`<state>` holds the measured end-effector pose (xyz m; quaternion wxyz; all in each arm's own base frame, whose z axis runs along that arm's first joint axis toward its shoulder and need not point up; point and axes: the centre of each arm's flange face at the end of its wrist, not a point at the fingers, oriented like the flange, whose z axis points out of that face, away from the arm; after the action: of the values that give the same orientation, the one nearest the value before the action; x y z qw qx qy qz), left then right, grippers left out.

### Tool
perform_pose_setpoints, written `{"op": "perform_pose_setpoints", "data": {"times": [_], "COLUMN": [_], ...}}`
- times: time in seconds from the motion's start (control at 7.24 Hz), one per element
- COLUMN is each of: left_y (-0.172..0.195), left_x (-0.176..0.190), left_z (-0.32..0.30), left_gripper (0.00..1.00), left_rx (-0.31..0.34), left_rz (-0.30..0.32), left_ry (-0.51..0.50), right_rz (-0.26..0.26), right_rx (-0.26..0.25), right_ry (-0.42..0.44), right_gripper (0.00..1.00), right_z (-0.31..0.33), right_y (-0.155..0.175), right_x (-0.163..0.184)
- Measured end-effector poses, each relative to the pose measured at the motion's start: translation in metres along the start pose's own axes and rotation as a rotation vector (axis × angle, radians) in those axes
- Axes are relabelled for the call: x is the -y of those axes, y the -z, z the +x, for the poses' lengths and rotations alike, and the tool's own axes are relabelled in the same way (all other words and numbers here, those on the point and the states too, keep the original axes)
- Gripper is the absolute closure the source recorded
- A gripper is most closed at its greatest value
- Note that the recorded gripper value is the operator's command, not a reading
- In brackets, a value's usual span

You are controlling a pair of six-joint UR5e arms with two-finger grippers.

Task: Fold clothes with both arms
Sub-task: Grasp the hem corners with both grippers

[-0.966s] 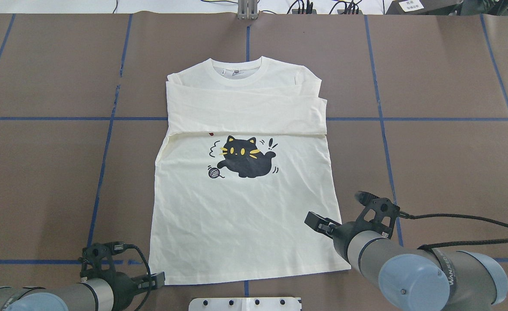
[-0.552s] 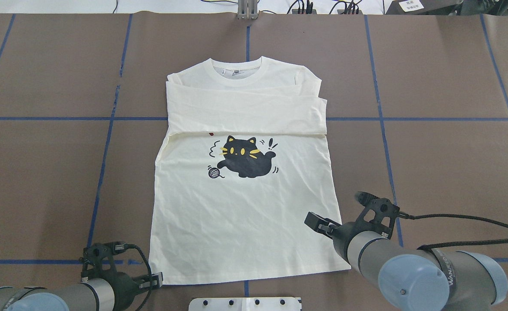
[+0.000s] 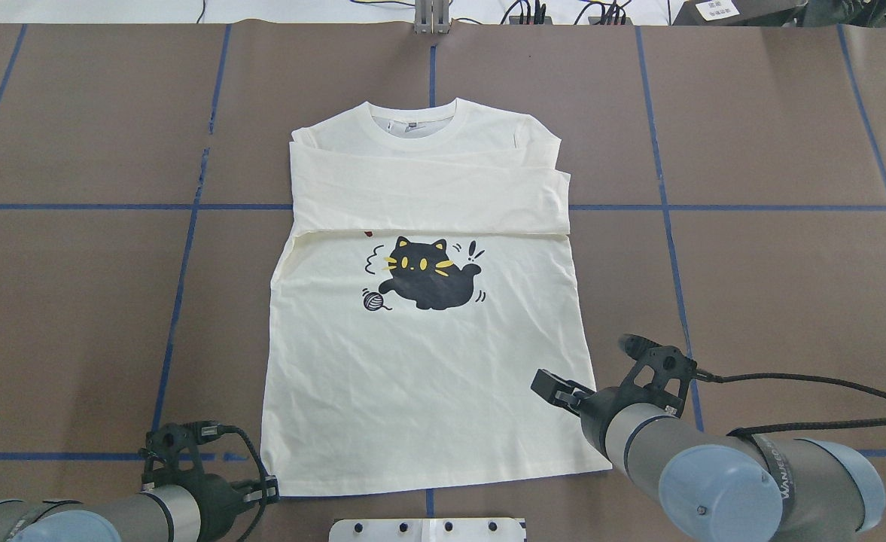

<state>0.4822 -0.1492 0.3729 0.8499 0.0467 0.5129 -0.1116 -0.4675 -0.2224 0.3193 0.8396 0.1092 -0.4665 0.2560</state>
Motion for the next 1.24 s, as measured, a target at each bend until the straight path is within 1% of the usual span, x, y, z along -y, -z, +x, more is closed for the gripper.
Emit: {"op": "perform_pose_setpoints", "data": {"times": [0.14, 0.28, 0.41, 0.55, 0.69, 0.83, 0.97, 1.24], "left_y": [0.001, 0.003, 0.006, 0.008, 0.008, 0.008, 0.008, 0.008], "left_x": [0.001, 0.001, 0.002, 0.002, 0.001, 0.001, 0.0, 0.0], "left_z": [-0.001, 0.001, 0.005, 0.008, 0.01, 0.011, 0.011, 0.011], "left_gripper": [1.0, 1.0, 1.0, 1.0, 1.0, 1.0, 1.0, 1.0], "left_rx": [0.001, -0.005, -0.014, -0.021, -0.024, -0.026, -0.027, -0.028], "left_rz": [0.001, 0.0, -0.003, -0.006, -0.008, -0.009, -0.011, -0.012], "left_ry": [-0.003, -0.004, -0.003, -0.002, -0.001, -0.001, -0.001, 0.0], "right_rz": [0.0, -0.002, -0.008, -0.016, -0.015, -0.007, -0.002, 0.006], "right_rx": [0.0, 0.0, -0.001, -0.014, -0.047, -0.088, -0.118, -0.153], "right_ry": [0.001, 0.002, -0.022, -0.067, -0.084, -0.072, -0.055, -0.027], "right_gripper": [0.07, 0.21, 0.25, 0.25, 0.25, 0.25, 0.25, 0.25], "right_z": [0.0, 0.0, 0.001, 0.004, 0.011, 0.022, 0.035, 0.058], "right_y": [0.0, 0.0, 0.001, 0.0, -0.001, -0.004, -0.006, -0.008], "right_x": [-0.001, -0.002, -0.008, -0.019, -0.033, -0.047, -0.057, -0.066]}}
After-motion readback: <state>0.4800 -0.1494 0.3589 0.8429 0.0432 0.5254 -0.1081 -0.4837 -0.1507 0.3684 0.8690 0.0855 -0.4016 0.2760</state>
